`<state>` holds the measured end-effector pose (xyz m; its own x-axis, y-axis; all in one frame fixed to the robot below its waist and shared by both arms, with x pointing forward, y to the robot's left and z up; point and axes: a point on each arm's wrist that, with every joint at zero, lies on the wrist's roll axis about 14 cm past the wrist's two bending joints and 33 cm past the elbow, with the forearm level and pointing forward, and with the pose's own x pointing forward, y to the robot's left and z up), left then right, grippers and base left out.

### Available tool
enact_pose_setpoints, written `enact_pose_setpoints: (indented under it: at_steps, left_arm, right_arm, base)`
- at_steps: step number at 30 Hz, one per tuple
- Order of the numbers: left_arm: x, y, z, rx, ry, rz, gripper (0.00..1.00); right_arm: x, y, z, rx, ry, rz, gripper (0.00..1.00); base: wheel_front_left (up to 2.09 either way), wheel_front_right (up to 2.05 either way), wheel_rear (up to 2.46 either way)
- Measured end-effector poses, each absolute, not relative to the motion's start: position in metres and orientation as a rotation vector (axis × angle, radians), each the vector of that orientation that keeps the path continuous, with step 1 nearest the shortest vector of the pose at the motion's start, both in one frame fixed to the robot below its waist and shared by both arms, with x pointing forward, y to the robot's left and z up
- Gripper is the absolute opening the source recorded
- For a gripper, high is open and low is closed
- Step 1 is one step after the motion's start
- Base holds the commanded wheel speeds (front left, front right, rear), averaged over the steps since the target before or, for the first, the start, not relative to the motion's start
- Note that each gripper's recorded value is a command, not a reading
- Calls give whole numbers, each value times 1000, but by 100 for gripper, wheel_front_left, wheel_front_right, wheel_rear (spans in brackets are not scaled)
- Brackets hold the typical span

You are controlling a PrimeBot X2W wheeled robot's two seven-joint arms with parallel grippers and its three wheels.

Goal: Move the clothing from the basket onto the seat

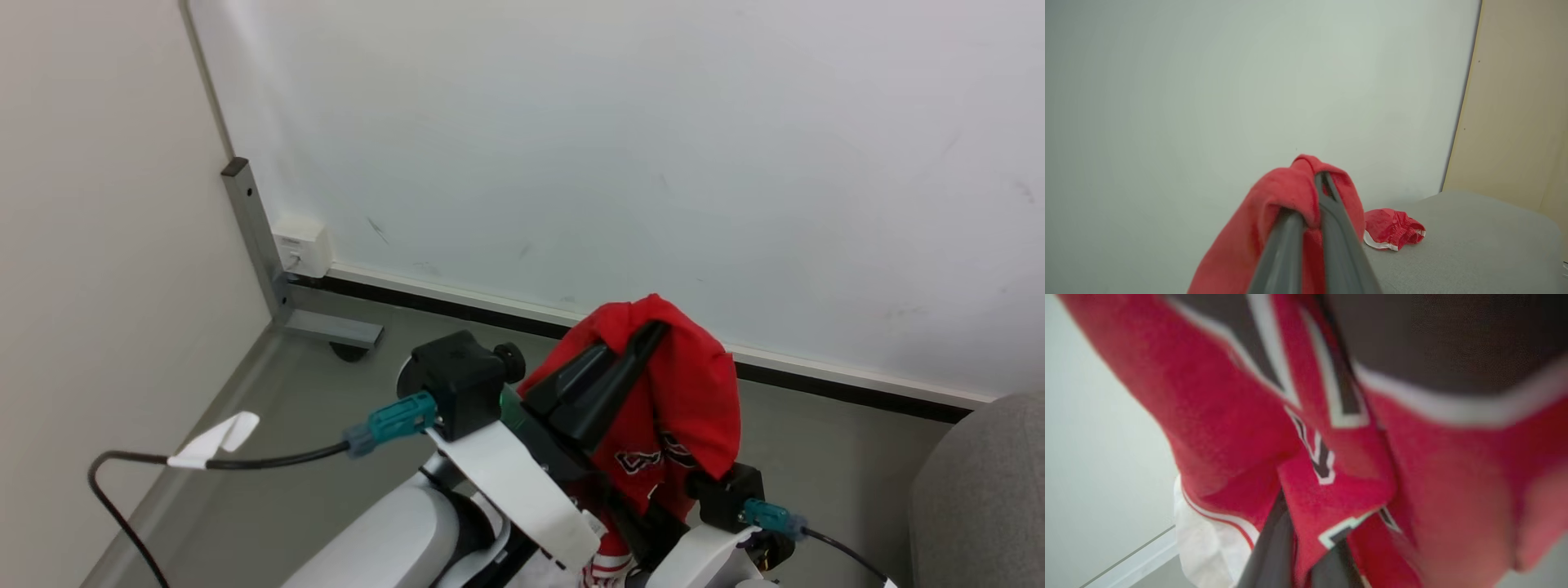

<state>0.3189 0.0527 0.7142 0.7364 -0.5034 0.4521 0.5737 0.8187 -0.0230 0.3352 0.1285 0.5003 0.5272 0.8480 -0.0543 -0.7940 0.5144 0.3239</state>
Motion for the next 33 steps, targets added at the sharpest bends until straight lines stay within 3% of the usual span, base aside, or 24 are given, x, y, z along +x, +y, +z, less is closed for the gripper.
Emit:
enact_pose_setpoints:
  at_steps: [18,19,21,22,23,33]
  left_arm:
    - [338,67,670,-194,-359,-511,0]
    - [338,65,667,-198,-348,-515,4]
    - [337,56,657,-206,-319,-540,43]
    - [337,50,653,-211,-305,-561,81]
    - [336,45,650,-215,-295,-579,100]
    - [330,-14,620,-255,-198,-768,100]
  right_arm:
    - [376,47,544,454,13,740,0]
    - [379,42,549,460,-8,723,0]
    - [387,29,561,475,-52,684,0]
    - [390,24,564,479,-68,669,0]
    - [393,17,567,484,-82,648,0]
    - [425,-112,597,504,-259,312,0]
  base:
    - [0,0,0]
    - [0,0,0]
    - [0,0,0]
    - [0,0,0]
    - [0,0,0]
    - [0,0,0]
